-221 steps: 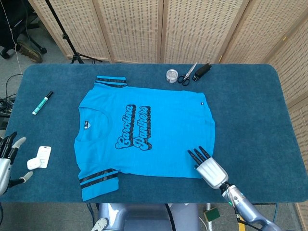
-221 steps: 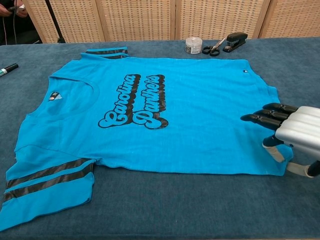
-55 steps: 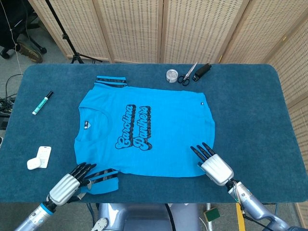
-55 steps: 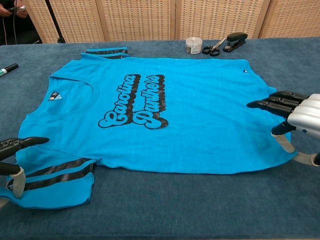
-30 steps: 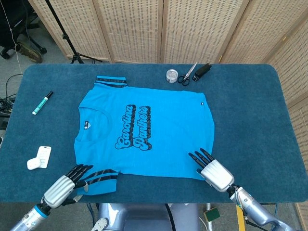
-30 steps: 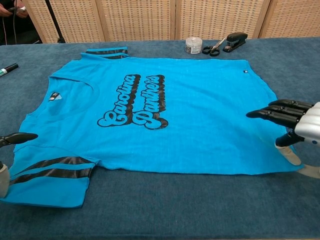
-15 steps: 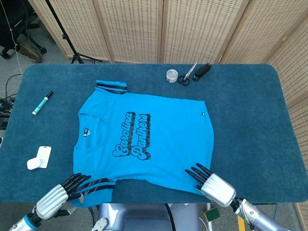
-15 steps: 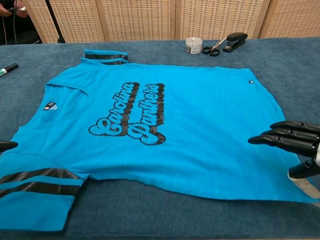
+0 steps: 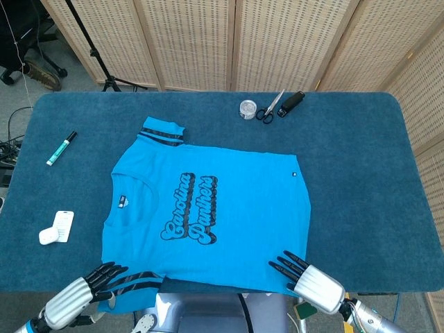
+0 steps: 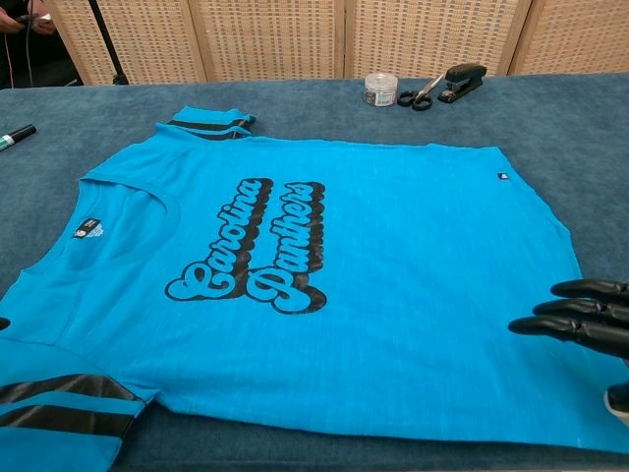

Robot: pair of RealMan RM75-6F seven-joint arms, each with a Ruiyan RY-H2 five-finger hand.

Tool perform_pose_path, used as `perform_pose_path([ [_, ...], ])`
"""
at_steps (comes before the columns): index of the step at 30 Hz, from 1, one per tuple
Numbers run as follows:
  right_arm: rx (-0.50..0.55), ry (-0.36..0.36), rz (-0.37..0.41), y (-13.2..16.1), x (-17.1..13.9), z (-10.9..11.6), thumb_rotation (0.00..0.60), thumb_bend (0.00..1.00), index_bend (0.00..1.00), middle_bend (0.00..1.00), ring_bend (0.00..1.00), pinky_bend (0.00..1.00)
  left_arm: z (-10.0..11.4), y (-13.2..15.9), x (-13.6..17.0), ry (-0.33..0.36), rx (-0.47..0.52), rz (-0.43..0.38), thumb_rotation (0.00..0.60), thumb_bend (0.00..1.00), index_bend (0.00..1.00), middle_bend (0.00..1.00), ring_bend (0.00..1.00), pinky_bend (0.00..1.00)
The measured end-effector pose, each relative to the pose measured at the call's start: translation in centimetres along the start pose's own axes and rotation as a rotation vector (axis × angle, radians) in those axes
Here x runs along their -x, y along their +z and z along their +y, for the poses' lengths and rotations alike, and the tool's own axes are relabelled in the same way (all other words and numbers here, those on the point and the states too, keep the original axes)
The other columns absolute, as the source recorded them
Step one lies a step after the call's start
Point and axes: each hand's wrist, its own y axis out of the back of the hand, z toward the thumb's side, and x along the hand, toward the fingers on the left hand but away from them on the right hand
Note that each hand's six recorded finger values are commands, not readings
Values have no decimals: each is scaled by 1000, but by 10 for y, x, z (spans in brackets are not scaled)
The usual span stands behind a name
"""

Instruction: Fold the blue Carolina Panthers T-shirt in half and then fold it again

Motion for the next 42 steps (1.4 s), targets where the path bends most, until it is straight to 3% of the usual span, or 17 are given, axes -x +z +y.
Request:
perform_pose_path([
  [28,3,-29,114,24,-27,1,600,466,666,38,0,0,-8,17,16,-40,29,-43,600,566,740,0,0,0],
  [42,2,-30,126,28,-34,1,600,466,666,38,0,0,-12,22,17,-51,46,-57,600,566,740,0,0,0],
])
